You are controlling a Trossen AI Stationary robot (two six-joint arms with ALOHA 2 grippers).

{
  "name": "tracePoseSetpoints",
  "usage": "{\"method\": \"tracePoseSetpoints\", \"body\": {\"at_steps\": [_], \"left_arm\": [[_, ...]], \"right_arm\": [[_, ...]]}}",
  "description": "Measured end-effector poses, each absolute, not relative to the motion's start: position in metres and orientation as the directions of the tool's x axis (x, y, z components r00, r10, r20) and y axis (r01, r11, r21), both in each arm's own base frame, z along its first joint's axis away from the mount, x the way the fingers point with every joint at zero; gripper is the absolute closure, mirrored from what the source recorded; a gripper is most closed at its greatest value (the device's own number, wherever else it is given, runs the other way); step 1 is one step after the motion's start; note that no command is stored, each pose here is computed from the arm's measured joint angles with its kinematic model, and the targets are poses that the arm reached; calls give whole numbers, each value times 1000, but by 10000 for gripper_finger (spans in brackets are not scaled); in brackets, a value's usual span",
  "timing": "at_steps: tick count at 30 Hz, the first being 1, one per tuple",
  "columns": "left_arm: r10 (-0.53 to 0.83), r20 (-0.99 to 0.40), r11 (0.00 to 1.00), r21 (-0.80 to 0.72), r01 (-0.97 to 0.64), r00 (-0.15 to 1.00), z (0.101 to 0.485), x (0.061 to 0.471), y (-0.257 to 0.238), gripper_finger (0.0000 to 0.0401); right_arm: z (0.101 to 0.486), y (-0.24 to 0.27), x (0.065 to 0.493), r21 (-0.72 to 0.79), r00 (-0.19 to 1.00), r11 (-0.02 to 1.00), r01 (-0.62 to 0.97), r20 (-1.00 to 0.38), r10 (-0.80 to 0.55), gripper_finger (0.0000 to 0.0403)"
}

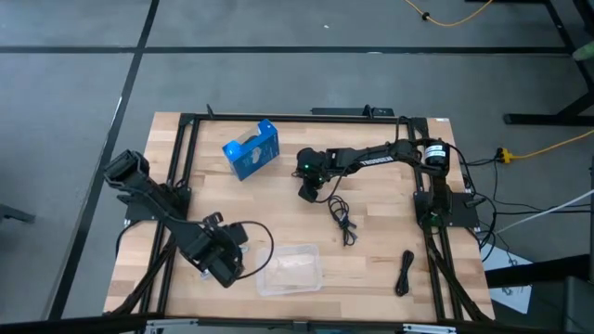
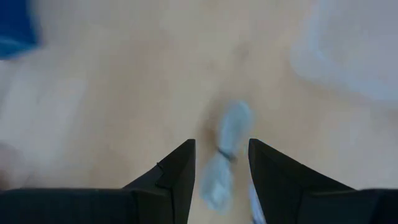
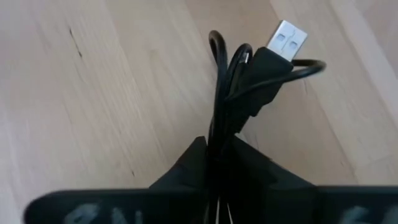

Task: Pick and place USB-C Cables
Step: Put the top black charger cable into the transparent bin

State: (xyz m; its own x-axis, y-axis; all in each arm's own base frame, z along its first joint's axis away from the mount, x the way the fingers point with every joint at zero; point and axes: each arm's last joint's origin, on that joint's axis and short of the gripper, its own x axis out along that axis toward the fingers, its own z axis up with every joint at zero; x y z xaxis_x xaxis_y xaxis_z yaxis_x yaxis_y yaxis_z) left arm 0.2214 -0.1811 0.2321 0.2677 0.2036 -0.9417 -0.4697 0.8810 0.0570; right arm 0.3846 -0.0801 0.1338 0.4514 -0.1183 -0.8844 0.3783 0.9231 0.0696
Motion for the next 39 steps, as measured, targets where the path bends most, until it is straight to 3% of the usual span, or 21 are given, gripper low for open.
{"method": "tracePoseSetpoints", "body": {"at_steps": [4, 17, 28, 39], "left_arm": [[135, -963, 914, 31, -404, 231, 231, 217, -189, 258], [119, -957, 914, 2, -406, 264, 230, 221, -191, 258], [118, -955, 911, -5, -413, 273, 230, 223, -190, 258], [193, -907, 906, 18, -423, 374, 232, 231, -186, 258]], "right_arm": [[134, -80, 384, 64, 449, 928, 367, -886, -117, 359], [145, -78, 386, 62, 492, 949, 309, -864, -104, 360], [214, -35, 377, 246, 647, 968, -40, -732, 213, 360], [282, 76, 316, 186, 547, 877, -443, -719, 428, 360]]}}
